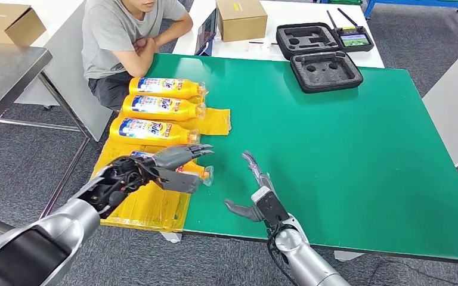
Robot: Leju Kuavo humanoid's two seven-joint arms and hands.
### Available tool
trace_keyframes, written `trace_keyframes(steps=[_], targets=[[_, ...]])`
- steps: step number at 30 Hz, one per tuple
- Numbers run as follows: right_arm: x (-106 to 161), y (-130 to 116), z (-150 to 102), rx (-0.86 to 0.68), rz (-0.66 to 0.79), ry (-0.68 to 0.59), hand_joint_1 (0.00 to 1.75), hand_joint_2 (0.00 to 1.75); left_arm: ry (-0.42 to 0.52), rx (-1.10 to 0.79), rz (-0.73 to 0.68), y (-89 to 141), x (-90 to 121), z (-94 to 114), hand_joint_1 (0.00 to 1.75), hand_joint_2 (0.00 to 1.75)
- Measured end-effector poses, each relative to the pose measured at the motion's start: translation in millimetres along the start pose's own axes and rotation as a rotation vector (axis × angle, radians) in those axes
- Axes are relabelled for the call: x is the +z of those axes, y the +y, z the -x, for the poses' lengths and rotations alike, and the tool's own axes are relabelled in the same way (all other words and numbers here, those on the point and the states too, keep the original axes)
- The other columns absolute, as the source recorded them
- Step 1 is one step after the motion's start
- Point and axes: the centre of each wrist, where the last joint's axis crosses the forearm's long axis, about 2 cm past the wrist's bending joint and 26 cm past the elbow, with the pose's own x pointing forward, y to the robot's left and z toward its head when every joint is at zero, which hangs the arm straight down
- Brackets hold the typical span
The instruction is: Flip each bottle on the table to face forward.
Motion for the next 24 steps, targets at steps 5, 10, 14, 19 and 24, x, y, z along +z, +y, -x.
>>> trace_keyframes(steps=[5,10,14,19,24], targets=[[6,0,1,-0.002,0.008,0.004,0.0,1.75,-0.119,0.067,-0.118,4,15,-2,0.0,1.31],[10,2,-4,0.003,0.055,-0.012,0.0,1.75,-0.198,0.127,-0.289,-7,21,-9,0.0,1.75],[13,2,-17,0.031,0.2,-0.049,0.0,1.75,-0.302,0.253,-0.515,-34,14,-33,0.0,1.75],[17,-10,-35,0.106,0.445,-0.095,0.0,1.75,-0.41,0.404,-0.639,-70,-3,-73,0.0,1.75],[21,-20,-45,0.135,0.545,-0.121,0.0,1.75,-0.455,0.468,-0.681,-82,-10,-92,0.0,1.75]])
